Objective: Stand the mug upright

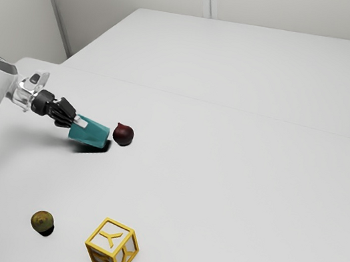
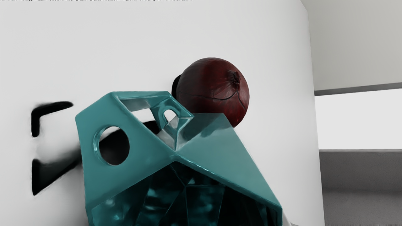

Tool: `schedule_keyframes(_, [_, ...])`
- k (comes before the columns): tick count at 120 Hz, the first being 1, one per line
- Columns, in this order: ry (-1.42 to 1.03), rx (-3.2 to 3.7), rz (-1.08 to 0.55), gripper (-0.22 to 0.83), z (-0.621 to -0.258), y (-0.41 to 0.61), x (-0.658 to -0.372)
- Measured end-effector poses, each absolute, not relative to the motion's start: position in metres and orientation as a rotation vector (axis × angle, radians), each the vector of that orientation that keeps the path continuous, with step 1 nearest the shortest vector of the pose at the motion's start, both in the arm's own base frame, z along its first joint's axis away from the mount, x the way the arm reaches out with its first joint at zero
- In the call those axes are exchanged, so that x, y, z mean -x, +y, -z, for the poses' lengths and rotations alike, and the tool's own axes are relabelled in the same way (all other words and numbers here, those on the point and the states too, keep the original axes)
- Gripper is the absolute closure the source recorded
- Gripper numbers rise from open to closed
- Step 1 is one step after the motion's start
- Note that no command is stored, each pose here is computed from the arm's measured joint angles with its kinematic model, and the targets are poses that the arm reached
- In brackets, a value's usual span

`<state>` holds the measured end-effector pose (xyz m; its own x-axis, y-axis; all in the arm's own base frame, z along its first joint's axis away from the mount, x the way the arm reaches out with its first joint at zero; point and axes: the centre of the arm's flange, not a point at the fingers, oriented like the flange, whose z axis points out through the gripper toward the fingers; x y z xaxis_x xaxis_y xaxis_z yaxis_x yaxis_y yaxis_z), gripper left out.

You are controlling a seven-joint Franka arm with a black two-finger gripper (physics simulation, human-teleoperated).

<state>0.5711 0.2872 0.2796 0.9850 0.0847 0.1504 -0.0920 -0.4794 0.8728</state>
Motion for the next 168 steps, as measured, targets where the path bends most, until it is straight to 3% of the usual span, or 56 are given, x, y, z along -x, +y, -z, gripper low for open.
schedule_keyframes(12, [-0.044,-2.077,-0.249,0.78,-0.311,0.284,-0.576])
schedule_keyframes(39, [-0.302,-2.277,-0.310,0.78,-0.450,0.239,-0.590])
schedule_keyframes(52, [-0.517,-2.482,-0.232,0.79,-0.482,0.175,-0.603])
schedule_keyframes(64, [-0.697,-2.646,-0.133,0.79,-0.500,0.128,-0.580])
schedule_keyframes(80, [-0.815,-2.804,-0.023,0.79,-0.484,0.066,-0.519])
schedule_keyframes(87, [-0.821,-2.850,-0.009,0.79,-0.468,0.052,-0.507])
schedule_keyframes(119, [-0.676,-3.000,-0.161,0.79,-0.423,0.041,-0.517])
schedule_keyframes(161, [-0.462,-3.048,-0.167,0.79,-0.373,0.041,-0.511])
schedule_keyframes(168, [-0.436,-3.050,-0.169,0.70,-0.370,0.041,-0.512])
